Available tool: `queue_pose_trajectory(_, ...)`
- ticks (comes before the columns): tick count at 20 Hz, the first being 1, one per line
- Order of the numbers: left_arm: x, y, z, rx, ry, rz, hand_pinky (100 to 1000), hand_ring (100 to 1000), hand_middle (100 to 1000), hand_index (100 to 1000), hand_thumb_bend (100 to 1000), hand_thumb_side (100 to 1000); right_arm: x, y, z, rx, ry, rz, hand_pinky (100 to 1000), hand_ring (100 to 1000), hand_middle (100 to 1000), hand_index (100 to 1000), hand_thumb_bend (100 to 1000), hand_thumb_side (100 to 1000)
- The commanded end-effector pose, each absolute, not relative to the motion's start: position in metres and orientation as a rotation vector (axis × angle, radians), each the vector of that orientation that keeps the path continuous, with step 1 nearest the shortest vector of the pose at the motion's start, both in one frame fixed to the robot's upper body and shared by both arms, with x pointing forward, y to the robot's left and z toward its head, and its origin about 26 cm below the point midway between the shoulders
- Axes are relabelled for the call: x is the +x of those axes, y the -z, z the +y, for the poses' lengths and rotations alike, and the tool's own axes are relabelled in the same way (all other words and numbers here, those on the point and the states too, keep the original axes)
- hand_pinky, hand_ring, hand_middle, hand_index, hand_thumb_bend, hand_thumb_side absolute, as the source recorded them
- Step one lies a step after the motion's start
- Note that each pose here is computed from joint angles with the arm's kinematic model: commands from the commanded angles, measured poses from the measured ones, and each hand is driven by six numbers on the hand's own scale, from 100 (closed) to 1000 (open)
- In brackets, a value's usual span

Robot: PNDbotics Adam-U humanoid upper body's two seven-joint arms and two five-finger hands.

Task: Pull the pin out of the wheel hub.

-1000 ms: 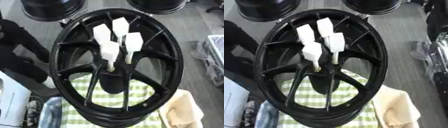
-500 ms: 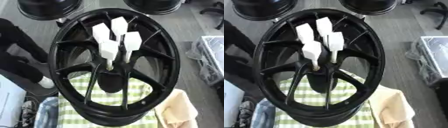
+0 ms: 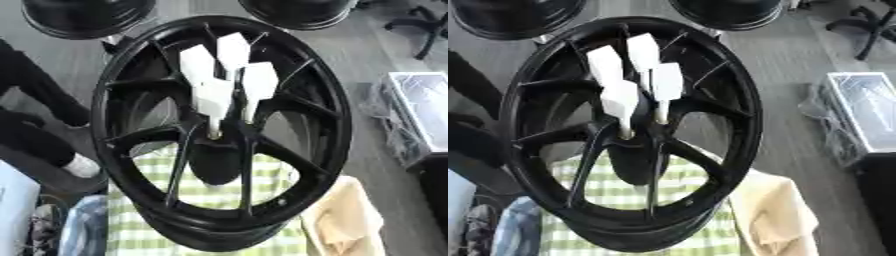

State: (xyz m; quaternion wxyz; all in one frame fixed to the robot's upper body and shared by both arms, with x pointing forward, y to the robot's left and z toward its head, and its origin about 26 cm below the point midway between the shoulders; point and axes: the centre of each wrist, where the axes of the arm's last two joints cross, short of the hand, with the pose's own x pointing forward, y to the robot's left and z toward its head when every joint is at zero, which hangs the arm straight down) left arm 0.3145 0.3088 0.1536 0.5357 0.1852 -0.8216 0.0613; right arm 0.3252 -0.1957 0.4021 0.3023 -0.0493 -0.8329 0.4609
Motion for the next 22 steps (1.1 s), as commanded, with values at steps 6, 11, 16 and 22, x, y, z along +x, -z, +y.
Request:
queue_pose_trajectory(6, 0.314, -0.165, 0.318, 0.486, -0.136, -1.986, 730, 704, 769, 791, 271, 802, 0.274, -0.400, -0.154, -0.212, -1.836, -2.130, 805, 792, 767, 868, 100, 566)
queue_pose_trajectory(11, 0.314, -0.165, 0.319, 0.492, -0.138, -1.987, 731, 704, 769, 790, 270, 803, 0.273, -0.392, -0.146, -0.293, -2.035, -2.050, 757, 759, 737, 844, 100, 567)
queue_pose_trajectory(16, 0.314, -0.166, 0.320, 0.496, -0.139, -1.990, 731, 703, 769, 789, 271, 802, 0.278, -0.376, -0.143, -0.314, -2.059, -1.962, 775, 786, 759, 861, 100, 587)
queue_pose_trajectory(22, 0.314, -0.167, 0.320, 0.499, -0.146, -1.993, 731, 702, 768, 788, 271, 801, 0.282, -0.361, -0.140, -0.309, -2.041, -1.887, 780, 783, 759, 860, 100, 561)
